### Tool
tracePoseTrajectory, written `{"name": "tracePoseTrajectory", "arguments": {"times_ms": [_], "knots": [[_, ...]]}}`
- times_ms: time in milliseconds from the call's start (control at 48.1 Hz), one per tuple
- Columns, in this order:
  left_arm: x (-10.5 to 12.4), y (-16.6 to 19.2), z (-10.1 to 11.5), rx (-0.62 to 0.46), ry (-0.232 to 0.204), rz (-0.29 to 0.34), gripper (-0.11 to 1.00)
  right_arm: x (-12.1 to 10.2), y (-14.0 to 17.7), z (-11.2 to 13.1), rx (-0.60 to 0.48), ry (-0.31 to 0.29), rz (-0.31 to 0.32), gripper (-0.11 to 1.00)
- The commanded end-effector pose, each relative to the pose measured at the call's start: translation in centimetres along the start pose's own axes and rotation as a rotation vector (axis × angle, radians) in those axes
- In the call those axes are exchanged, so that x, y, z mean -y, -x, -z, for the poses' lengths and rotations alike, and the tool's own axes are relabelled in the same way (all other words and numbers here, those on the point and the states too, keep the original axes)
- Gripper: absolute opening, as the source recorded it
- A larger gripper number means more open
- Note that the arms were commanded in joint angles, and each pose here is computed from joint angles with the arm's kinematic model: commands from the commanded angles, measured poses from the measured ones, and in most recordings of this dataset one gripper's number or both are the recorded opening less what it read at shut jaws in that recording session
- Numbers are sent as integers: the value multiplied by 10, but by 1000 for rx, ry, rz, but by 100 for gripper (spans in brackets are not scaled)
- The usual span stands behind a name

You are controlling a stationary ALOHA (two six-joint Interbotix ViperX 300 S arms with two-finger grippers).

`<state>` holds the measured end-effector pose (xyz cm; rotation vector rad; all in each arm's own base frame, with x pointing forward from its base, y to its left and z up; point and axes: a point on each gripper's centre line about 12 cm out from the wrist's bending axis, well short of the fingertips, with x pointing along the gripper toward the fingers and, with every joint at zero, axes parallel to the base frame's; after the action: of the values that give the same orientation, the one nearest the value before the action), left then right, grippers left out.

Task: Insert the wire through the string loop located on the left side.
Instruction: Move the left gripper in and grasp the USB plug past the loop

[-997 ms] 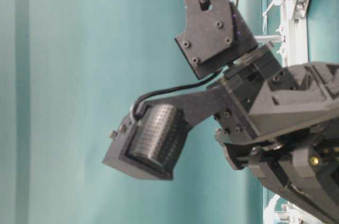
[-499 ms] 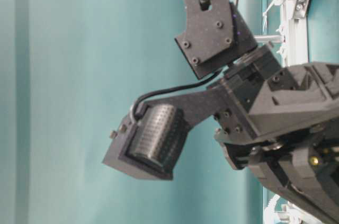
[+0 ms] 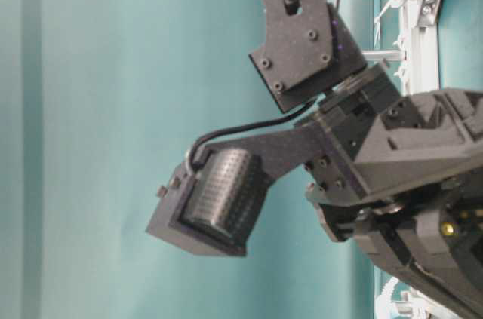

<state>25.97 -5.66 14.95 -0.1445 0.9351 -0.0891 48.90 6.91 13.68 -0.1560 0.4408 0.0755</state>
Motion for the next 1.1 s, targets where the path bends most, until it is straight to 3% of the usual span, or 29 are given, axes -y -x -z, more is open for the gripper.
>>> {"name": "tracePoseTrajectory", "arguments": {"times_ms": [0,270,582,665,852,1080], "knots": [[-3,-2,-15,53,4,-4,87,3,3,-20,53,0,8,6],[1,-26,-27,51,-4,-3,87,3,3,-19,50,0,8,6],[3,-34,-25,29,-2,-4,83,3,3,-19,51,0,9,6],[3,-32,-26,34,-2,-2,72,3,3,-19,50,0,8,6],[4,-30,-31,49,-6,1,20,3,4,-18,54,1,11,6],[4,-30,-29,33,2,0,18,4,4,-17,61,2,19,6]]}}
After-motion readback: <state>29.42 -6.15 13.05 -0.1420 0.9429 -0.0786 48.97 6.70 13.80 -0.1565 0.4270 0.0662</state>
